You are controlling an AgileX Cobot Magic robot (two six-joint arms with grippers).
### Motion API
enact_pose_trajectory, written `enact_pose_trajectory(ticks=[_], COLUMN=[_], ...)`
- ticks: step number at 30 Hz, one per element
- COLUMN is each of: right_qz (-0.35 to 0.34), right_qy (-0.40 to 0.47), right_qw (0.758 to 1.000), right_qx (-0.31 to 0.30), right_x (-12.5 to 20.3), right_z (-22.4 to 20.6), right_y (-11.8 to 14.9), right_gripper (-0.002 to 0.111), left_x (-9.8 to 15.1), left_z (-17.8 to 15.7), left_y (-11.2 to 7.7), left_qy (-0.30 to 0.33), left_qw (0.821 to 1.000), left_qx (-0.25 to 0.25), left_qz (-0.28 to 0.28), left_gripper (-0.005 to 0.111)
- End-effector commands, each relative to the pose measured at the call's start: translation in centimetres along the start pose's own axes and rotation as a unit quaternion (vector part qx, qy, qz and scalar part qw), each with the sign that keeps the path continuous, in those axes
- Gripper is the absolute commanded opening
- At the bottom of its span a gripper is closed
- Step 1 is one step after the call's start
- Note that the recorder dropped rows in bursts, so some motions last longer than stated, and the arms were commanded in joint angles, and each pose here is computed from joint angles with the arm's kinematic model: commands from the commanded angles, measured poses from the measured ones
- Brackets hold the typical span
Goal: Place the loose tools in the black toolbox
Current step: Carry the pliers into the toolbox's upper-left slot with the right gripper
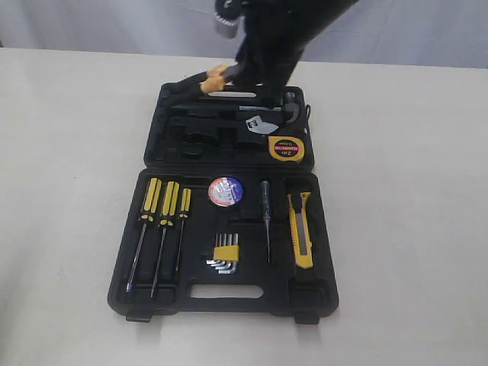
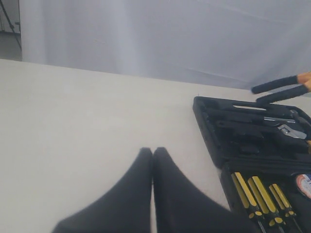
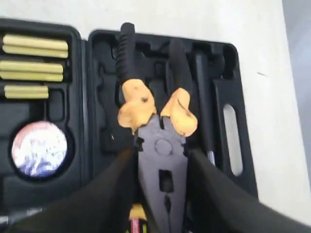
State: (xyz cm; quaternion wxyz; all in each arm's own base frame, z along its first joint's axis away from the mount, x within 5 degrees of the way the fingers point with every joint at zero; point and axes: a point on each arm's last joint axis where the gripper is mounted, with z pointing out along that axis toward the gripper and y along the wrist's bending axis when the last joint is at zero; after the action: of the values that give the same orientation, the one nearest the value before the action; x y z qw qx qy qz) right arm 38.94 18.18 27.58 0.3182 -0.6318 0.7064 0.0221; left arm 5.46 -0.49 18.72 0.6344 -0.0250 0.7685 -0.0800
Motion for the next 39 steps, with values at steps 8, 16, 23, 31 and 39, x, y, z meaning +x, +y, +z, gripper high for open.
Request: enact_pose_trajectory(ticks=[8,16,23,31,39], right_qz=[0.058,0.052,0.055,0.051,0.004], right_qy=[0.010,0.038,0.033,0.052,0.090], right_qw=[0.998,0.998,0.997,0.997,0.996], right_qx=[0.010,0.027,0.041,0.019,-0.007], right_x=[-1.3,-0.3,0.1,1.1,2.1], right_z=[7.5,8.2,9.4,11.1,12.0], right_y=[2.2,1.8,1.6,2.3,2.9], right_gripper=[-0.001,-0.001,-0.001,-0.001,-0.001], left_x=[-0.1,-0.1,-0.1,-0.1,-0.1], left_z=[0.0,0.0,0.0,0.0,0.0], left_y=[0.0,0.0,0.0,0.0,0.0], left_qy=[0.000,0.000,0.000,0.000,0.000], left_qw=[1.000,1.000,1.000,1.000,1.000], left_qx=[0.002,0.002,0.002,0.002,0.002], left_qz=[0.003,0.003,0.003,0.003,0.003], left_gripper=[0.000,0.000,0.000,0.000,0.000])
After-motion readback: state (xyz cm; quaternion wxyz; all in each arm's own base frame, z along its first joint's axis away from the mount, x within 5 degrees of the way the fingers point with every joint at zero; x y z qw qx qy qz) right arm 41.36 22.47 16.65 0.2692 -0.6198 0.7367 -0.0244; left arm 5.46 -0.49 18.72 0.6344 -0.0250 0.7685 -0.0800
